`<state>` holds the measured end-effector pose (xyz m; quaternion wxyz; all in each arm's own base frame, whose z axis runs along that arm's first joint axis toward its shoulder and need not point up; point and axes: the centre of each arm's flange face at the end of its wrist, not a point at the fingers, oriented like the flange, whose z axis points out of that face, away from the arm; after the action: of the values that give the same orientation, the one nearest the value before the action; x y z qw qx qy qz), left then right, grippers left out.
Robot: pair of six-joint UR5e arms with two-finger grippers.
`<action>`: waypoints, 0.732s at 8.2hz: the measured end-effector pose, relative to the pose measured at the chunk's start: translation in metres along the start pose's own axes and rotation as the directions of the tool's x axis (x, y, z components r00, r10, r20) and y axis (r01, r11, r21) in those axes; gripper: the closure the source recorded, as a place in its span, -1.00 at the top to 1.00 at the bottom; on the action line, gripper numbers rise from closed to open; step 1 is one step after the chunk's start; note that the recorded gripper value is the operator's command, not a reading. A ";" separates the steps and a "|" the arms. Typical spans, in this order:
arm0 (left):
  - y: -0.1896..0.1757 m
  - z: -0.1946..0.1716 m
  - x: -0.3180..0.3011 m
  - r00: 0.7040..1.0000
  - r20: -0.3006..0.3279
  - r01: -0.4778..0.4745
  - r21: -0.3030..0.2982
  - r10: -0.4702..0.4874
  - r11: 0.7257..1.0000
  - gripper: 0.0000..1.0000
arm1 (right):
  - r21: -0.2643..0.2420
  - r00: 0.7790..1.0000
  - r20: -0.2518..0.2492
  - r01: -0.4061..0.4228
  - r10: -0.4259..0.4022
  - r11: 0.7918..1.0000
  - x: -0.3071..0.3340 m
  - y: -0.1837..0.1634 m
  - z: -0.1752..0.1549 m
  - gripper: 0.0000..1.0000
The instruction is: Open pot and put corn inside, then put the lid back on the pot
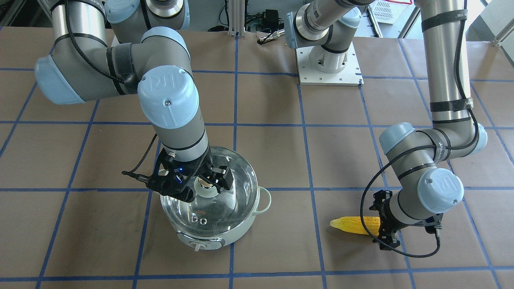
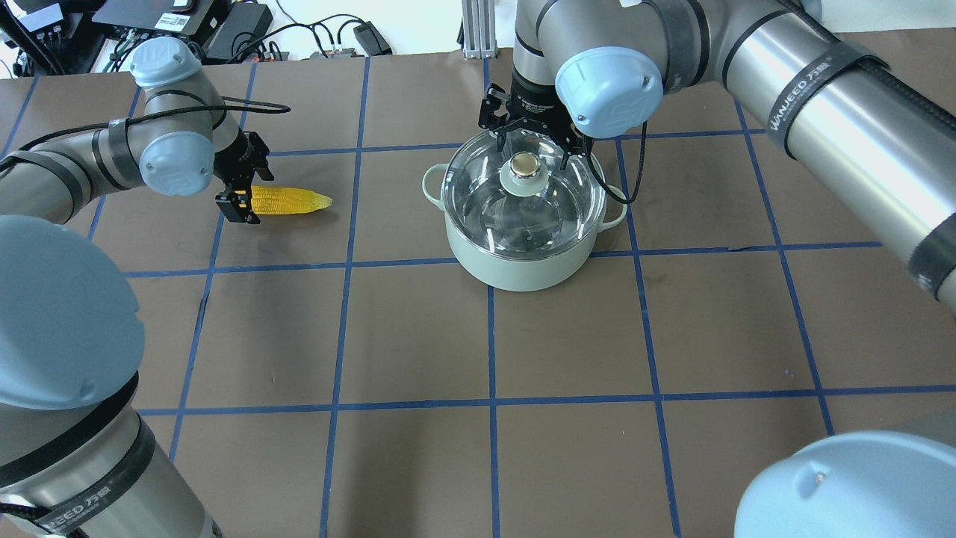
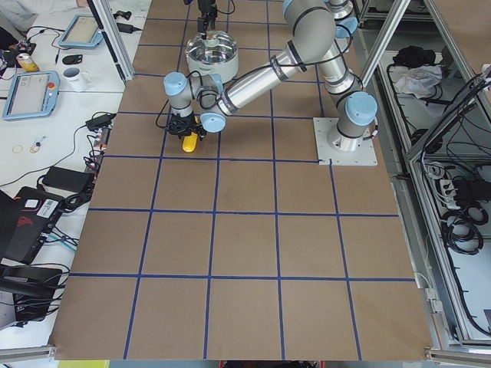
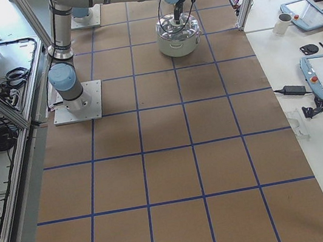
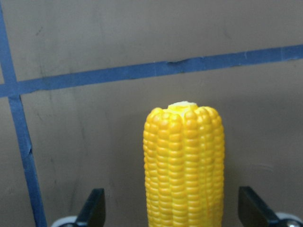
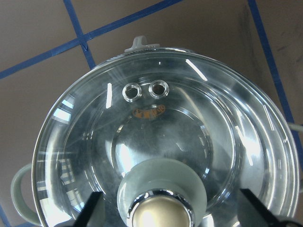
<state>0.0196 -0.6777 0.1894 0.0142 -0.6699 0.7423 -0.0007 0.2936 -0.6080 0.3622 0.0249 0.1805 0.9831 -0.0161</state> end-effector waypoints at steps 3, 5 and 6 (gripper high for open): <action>-0.001 0.002 0.003 1.000 -0.019 0.018 0.002 -0.017 1.000 -1.00 | -0.011 1.000 -0.009 0.007 -0.007 1.000 -0.001 -0.001 0.009 0.73; -0.001 -0.005 0.003 0.999 -0.030 0.039 0.005 -0.039 0.999 -1.00 | -0.018 1.000 -0.008 0.001 -0.001 1.000 -0.001 -0.001 0.012 0.61; 0.000 -0.015 0.002 0.998 -0.042 0.047 0.009 -0.047 0.999 -1.00 | -0.023 1.000 -0.009 -0.003 0.003 1.000 0.000 0.000 0.014 0.36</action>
<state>0.0193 -0.6799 0.2042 0.0017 -0.6869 0.7265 -0.0188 0.2945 -0.6091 0.3478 0.0226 0.1819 0.9831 -0.0039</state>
